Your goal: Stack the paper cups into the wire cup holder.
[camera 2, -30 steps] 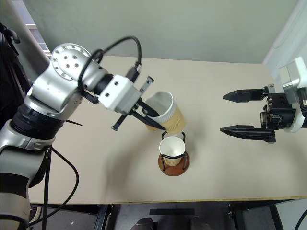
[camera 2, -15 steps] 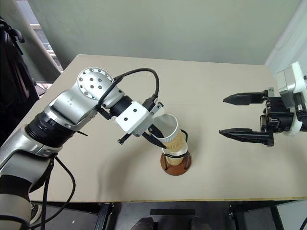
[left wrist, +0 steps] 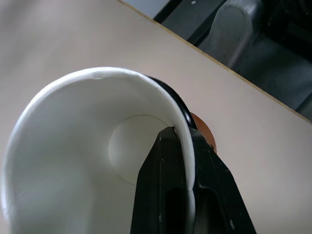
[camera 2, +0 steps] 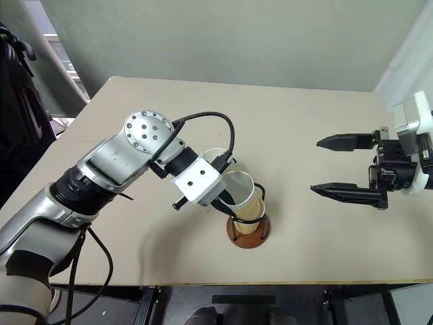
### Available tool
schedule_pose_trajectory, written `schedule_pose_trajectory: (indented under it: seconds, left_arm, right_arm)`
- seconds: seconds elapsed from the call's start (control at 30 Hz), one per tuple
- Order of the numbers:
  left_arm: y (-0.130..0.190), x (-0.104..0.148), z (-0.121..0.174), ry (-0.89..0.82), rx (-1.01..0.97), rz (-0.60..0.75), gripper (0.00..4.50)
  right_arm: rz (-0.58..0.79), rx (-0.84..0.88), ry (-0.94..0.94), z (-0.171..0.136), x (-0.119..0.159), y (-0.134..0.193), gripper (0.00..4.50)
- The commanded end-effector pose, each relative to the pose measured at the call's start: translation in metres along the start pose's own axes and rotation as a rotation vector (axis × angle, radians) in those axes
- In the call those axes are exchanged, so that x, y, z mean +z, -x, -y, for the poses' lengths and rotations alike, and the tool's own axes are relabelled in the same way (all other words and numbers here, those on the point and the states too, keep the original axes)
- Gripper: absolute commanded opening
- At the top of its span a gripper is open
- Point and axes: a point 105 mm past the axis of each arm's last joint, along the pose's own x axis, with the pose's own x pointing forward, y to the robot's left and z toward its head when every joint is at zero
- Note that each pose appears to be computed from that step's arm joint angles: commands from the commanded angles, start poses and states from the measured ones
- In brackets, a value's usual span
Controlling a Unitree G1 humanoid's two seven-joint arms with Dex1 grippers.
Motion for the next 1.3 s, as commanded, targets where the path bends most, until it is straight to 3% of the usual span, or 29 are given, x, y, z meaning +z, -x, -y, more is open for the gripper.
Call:
schedule_pose_trajectory:
  seconds: [0.03,0.23,0.33,0.43,0.5,0.6,0.83,1.17,1.3]
  left_arm:
    - [0.002,0.001,0.000,-0.040,-0.018,-0.023,1.02]
    - [0.001,0.003,-0.006,-0.058,0.007,-0.021,3.16]
    - [0.020,0.002,-0.021,-0.015,0.124,0.017,4.17]
    - [0.058,-0.006,-0.035,0.086,0.292,0.060,4.17]
    - [0.087,-0.029,-0.029,0.185,0.388,0.008,4.17]
    - [0.101,-0.053,-0.020,0.282,0.443,-0.045,4.17]
    - [0.084,-0.089,-0.016,0.407,0.440,-0.076,4.17]
    - [0.045,-0.125,-0.012,0.435,0.336,-0.218,4.17]
    - [0.043,-0.127,-0.017,0.434,0.355,-0.221,3.24]
  right_arm:
    - [0.006,-0.022,0.057,-0.003,0.012,0.005,4.50]
    - [0.000,-0.027,0.057,-0.003,0.011,0.005,4.50]
    - [-0.004,-0.025,0.056,-0.003,0.011,0.005,4.50]
    - [-0.011,-0.025,0.052,-0.004,0.010,0.007,4.50]
    - [-0.016,-0.030,0.040,-0.004,0.007,0.008,4.50]
    - [-0.013,-0.028,0.030,-0.004,0.004,0.006,4.50]
    - [-0.003,-0.019,0.028,-0.002,0.002,0.001,4.50]
    - [-0.010,-0.038,0.042,0.000,0.004,0.001,4.50]
    - [-0.011,-0.045,0.044,-0.001,0.004,0.001,4.50]
